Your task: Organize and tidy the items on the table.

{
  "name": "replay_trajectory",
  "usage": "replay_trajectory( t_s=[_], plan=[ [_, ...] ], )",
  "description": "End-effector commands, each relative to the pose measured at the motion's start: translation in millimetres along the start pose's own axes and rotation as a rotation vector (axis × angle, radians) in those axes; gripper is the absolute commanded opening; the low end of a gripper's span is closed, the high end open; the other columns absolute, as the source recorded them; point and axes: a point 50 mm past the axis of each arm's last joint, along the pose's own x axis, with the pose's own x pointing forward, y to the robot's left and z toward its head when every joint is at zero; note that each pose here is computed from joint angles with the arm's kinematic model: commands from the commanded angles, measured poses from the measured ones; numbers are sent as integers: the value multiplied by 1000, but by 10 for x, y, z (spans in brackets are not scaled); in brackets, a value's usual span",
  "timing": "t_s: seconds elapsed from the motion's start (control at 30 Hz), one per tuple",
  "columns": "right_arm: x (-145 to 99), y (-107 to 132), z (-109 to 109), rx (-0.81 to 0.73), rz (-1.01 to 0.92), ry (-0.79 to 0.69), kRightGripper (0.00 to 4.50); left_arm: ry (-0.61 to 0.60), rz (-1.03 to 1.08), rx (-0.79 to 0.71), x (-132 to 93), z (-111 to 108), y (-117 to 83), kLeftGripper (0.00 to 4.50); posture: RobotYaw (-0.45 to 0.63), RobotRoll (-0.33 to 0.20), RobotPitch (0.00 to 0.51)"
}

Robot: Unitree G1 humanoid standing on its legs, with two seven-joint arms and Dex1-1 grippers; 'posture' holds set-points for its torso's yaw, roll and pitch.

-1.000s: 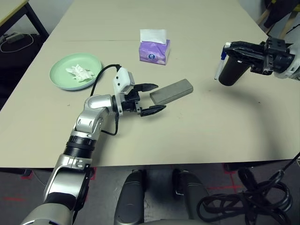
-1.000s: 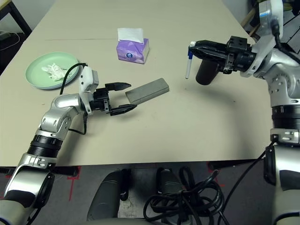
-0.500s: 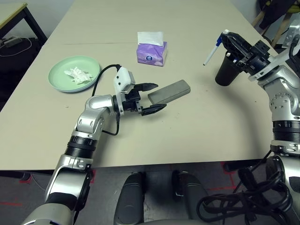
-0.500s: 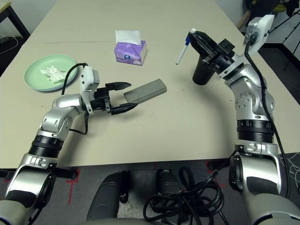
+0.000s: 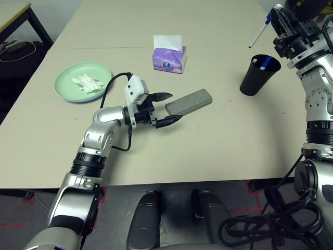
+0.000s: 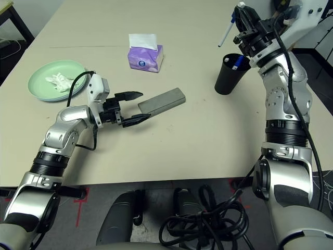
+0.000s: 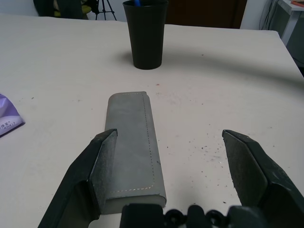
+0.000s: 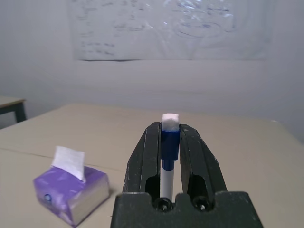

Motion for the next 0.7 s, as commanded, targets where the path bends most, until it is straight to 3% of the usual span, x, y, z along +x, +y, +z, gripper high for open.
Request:
replay_trajectory(
  t_s=[0.03,0.7],
  plan=[
    [9,-101,40,8,-101,22,406,5,-16,2,-1,-3,-38,4500,13,0,150],
    [-103,-141,-86,20,-169,178,406,-11,4,58,16,82,71,4500,16,0,148]
  ],
)
